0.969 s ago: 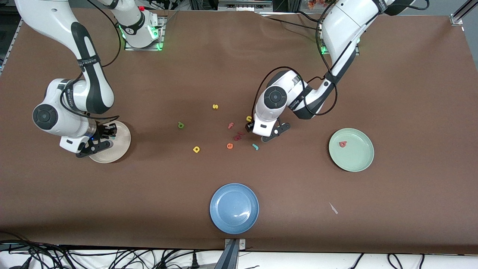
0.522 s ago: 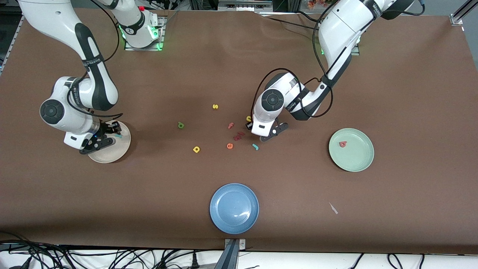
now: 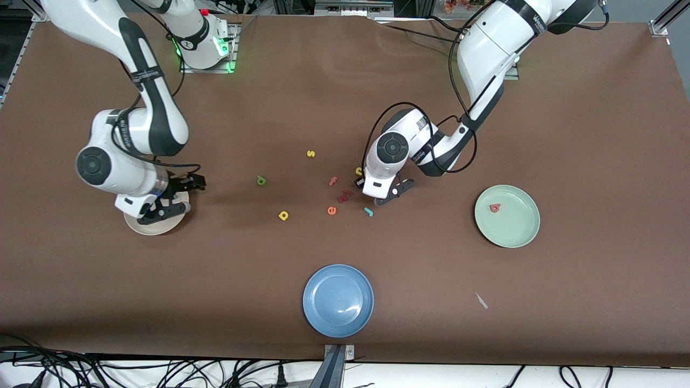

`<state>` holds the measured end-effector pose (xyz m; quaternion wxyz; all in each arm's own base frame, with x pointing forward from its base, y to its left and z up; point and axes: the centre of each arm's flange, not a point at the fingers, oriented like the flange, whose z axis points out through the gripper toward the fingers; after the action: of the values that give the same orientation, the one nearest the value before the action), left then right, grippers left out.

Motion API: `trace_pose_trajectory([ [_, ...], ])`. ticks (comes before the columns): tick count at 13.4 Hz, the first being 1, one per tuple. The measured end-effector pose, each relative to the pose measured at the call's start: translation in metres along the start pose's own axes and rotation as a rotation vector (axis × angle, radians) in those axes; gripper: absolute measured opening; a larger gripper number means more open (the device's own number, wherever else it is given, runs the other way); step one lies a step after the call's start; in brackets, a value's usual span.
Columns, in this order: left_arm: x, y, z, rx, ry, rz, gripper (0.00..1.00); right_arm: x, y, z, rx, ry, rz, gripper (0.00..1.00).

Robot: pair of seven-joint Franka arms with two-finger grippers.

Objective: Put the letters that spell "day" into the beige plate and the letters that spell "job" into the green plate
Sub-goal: 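Release the cyan letter onto the beige plate while the left gripper reaches the blue letter, then grasp the blue letter with the left gripper while the right gripper grasps the green letter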

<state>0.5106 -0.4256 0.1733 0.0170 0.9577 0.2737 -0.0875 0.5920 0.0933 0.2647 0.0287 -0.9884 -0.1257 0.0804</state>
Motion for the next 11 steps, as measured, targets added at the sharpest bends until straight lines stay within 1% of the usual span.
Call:
trace_pose_trajectory([
  [1, 0.0, 0.0, 0.0, 0.001, 0.004, 0.004, 0.27, 0.001, -0.011, 0.002, 0.005, 0.005, 0.034, 1.0],
  [2, 0.0, 0.0, 0.0, 0.001, 0.005, 0.005, 0.27, 0.002, -0.023, 0.005, 0.008, 0.021, 0.072, 1.0],
  [5, 0.005, -0.001, -0.002, 0.006, 0.011, 0.0, 0.27, -0.003, -0.068, 0.029, 0.024, 0.091, 0.182, 1.0],
  [8, 0.02, -0.005, -0.014, 0.046, 0.015, -0.009, 0.27, -0.019, -0.106, 0.058, 0.045, 0.139, 0.279, 1.0],
  [11, 0.047, -0.019, -0.044, 0.096, 0.015, 0.068, 0.27, -0.032, -0.149, 0.076, 0.052, 0.146, 0.36, 1.0],
])
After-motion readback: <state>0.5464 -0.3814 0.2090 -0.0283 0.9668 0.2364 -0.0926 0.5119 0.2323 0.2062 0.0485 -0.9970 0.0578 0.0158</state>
